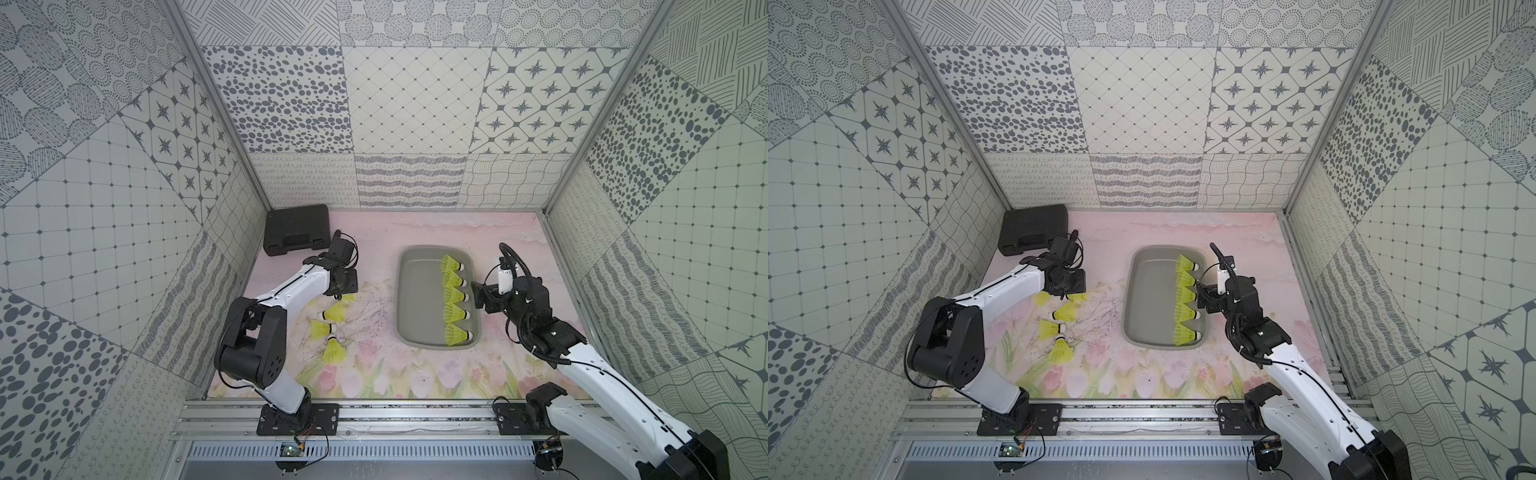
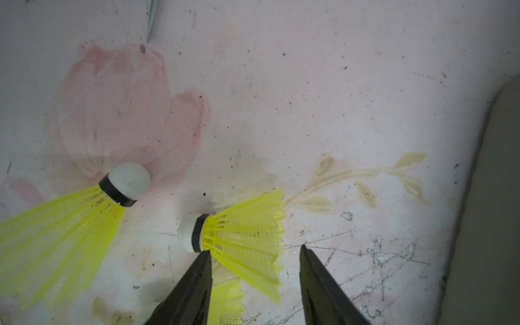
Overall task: Put the shuttlecocks into the storage box
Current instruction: Pick up the shuttlecock at the center of the board.
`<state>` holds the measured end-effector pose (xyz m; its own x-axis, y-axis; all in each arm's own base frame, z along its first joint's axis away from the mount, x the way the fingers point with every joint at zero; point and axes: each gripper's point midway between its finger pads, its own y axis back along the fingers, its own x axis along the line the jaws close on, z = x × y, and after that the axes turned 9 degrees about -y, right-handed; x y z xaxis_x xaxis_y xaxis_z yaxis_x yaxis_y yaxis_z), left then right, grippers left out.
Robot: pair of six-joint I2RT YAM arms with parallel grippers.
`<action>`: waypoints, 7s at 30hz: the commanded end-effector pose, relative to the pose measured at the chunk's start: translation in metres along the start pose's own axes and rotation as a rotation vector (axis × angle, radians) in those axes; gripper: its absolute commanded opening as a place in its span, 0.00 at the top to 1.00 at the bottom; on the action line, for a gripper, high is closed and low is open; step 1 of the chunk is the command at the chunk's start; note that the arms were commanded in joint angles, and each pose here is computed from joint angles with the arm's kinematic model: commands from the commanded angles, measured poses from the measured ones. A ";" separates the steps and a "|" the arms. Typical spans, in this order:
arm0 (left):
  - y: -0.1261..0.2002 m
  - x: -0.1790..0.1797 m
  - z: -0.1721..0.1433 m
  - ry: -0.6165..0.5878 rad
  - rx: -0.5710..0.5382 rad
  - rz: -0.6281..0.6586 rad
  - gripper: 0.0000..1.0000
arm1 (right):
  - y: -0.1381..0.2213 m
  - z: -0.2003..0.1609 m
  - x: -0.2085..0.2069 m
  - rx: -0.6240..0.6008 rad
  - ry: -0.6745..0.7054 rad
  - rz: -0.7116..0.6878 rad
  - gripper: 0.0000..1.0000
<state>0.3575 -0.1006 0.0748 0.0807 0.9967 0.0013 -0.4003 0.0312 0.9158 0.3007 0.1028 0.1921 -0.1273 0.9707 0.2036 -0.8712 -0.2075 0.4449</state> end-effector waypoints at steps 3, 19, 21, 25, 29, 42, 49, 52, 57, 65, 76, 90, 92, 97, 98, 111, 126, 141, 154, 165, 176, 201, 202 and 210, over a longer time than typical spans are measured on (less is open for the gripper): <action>-0.008 0.010 -0.009 -0.084 0.085 0.046 0.56 | -0.003 -0.002 -0.001 -0.008 -0.022 0.002 0.08; 0.042 -0.003 0.019 -0.030 -0.091 -0.059 1.00 | -0.006 0.000 0.010 -0.010 -0.011 0.065 0.08; 0.057 -0.014 0.025 -0.023 -0.132 -0.126 1.00 | -0.006 0.002 0.018 -0.017 0.006 0.110 0.08; 0.084 -0.039 0.036 0.023 -0.197 -0.309 1.00 | -0.007 0.002 0.044 -0.046 0.059 0.262 0.09; 0.109 -0.069 0.047 0.080 -0.235 -0.531 1.00 | -0.008 0.000 0.070 -0.069 0.125 0.407 0.10; 0.146 -0.128 0.056 0.261 -0.142 -1.012 1.00 | -0.017 -0.019 0.146 -0.127 0.402 0.652 0.14; 0.157 -0.135 0.047 0.315 -0.111 -1.066 1.00 | -0.034 -0.012 0.176 -0.156 0.429 0.704 0.21; 0.156 -0.138 0.042 0.330 -0.094 -1.072 1.00 | -0.042 -0.010 0.188 -0.160 0.433 0.727 0.25; 0.159 -0.143 0.038 0.336 -0.081 -1.078 1.00 | -0.051 -0.007 0.203 -0.173 0.445 0.750 0.27; 0.162 -0.145 0.037 0.342 -0.079 -1.083 1.00 | -0.055 -0.009 0.219 -0.162 0.465 0.803 0.31; 0.159 -0.150 0.036 0.347 -0.066 -1.097 1.00 | -0.058 -0.012 0.225 -0.148 0.480 0.808 0.51; 0.155 -0.151 0.037 0.352 -0.064 -1.096 1.00 | -0.057 -0.013 0.223 -0.144 0.481 0.791 0.69; 0.154 -0.151 0.037 0.352 -0.062 -1.095 1.00 | -0.056 -0.014 0.223 -0.144 0.483 0.796 0.69; 0.152 -0.149 0.036 0.338 -0.076 -1.072 0.87 | -0.056 -0.015 0.221 -0.130 0.474 0.785 0.72; 0.152 -0.147 0.037 0.329 -0.086 -1.057 0.80 | -0.056 -0.015 0.220 -0.127 0.471 0.781 0.72; 0.180 -0.115 0.037 -0.074 -0.233 -0.711 0.54 | -0.058 -0.030 0.206 -0.059 0.427 0.732 0.72; 0.220 -0.139 0.001 -0.914 -0.465 -0.746 0.40 | -0.057 -0.033 0.204 -0.022 0.407 0.729 0.71; 0.190 -0.173 -0.005 -1.302 -0.591 -0.693 0.45 | -0.056 -0.031 0.206 -0.019 0.404 0.735 0.71; 0.163 -0.182 0.011 -1.324 -0.614 -0.606 0.56 | -0.054 -0.033 0.205 -0.013 0.403 0.737 0.70; 0.170 -0.172 0.006 -1.310 -0.597 -0.568 0.56 | -0.057 -0.034 0.203 -0.010 0.399 0.721 0.70; 0.176 -0.160 0.014 -1.302 -0.678 -0.456 0.45 | -0.057 -0.034 0.204 -0.005 0.397 0.725 0.70; 0.160 -0.183 0.028 -1.223 -0.684 -0.552 1.00 | -0.057 -0.031 0.200 -0.021 0.396 0.703 0.51; 0.161 -0.184 0.031 -1.188 -0.694 -0.557 1.00 | -0.057 -0.030 0.197 -0.030 0.390 0.684 0.41; 0.152 -0.186 0.077 -0.686 -0.667 -0.570 1.00 | -0.052 -0.013 0.166 -0.121 0.367 0.520 0.15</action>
<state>0.3176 -0.2781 0.2186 0.9081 0.3138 0.2774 -0.4184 0.7081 0.5688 0.3103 0.2887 0.1676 -0.7390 0.6690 0.0796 -0.6085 -0.7135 0.3472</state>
